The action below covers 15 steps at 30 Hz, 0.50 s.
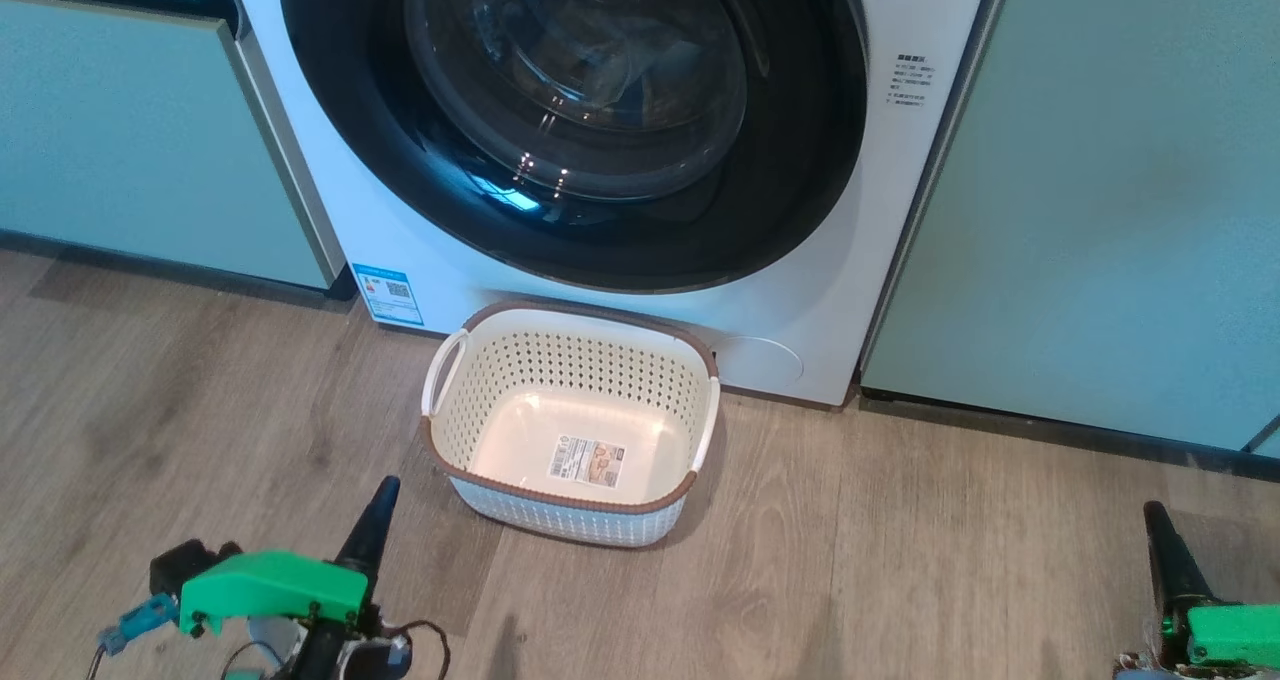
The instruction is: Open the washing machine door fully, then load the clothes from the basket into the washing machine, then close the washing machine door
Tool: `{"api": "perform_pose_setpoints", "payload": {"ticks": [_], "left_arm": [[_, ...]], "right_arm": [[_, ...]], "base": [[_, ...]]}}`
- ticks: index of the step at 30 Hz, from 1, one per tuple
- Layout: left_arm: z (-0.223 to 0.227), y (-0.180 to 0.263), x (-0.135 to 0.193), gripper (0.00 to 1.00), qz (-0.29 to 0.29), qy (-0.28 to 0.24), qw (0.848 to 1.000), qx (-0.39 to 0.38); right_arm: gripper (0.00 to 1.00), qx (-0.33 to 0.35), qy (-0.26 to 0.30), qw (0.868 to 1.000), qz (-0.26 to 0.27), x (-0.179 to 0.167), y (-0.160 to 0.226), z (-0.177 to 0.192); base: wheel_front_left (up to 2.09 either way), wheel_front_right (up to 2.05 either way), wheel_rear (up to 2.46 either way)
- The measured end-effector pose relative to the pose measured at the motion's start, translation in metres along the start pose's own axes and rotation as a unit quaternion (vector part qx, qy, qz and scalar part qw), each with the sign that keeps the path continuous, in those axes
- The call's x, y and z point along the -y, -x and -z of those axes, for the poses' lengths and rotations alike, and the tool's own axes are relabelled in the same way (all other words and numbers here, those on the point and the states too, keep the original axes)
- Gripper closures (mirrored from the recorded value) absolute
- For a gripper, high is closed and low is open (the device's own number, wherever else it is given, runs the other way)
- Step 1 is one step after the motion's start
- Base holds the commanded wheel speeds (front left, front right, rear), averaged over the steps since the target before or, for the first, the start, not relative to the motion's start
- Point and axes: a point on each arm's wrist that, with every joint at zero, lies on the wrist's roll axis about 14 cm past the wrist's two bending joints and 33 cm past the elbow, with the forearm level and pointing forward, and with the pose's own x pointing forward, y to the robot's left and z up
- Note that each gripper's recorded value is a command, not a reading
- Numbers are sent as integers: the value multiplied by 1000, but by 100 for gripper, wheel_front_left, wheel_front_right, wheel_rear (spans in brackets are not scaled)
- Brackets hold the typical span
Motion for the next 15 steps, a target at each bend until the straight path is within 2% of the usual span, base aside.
{"api": "perform_pose_setpoints", "payload": {"ticks": [15], "left_arm": [[-6, 0, 8, 100, 16, 87, 996, 8]], "right_arm": [[100, -10, -78, 997, -18, -12, -6, 1]], "base": [[0, 0, 0]]}}
